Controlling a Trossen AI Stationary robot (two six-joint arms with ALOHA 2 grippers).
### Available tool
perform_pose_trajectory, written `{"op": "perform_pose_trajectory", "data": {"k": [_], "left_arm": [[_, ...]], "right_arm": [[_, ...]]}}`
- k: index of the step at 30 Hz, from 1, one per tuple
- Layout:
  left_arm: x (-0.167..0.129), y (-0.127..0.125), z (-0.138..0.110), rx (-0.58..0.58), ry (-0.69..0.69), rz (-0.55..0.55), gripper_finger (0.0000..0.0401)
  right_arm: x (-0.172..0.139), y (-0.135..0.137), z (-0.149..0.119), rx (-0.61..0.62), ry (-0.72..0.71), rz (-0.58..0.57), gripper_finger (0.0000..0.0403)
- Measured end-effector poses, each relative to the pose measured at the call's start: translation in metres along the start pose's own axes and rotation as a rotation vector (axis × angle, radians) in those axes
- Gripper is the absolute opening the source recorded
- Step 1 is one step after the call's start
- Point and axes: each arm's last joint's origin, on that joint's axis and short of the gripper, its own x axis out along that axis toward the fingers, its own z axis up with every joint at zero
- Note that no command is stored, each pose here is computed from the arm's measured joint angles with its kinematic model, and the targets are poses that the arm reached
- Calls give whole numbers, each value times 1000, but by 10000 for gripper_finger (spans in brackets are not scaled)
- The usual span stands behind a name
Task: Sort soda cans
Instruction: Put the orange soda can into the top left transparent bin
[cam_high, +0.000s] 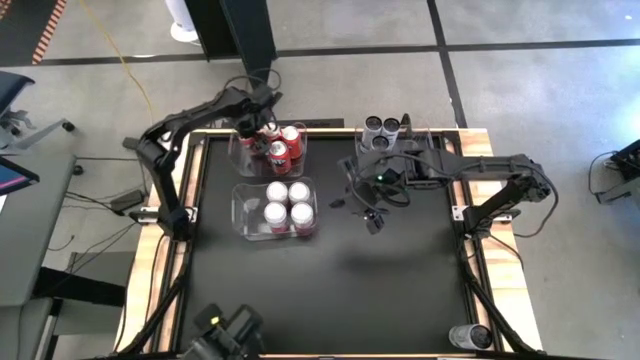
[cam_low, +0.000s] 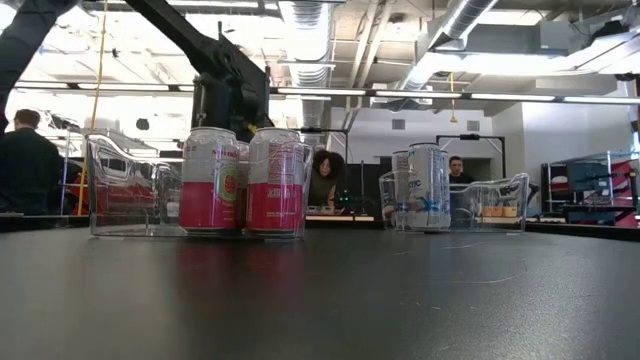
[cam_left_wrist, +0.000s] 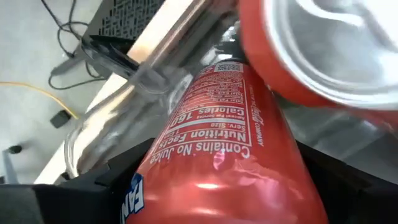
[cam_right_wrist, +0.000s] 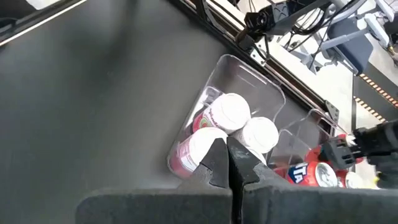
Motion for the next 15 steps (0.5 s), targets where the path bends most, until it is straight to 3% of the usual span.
{"op": "perform_pose_trajectory", "data": {"k": [6, 15], "left_arm": [[16, 2, 7, 5, 52, 25, 310], [18, 2, 11, 34, 32, 9, 310]], "right_arm": [[0, -4, -4, 12, 14, -8, 0], [-1, -5, -6, 17, 29, -1, 0]]}}
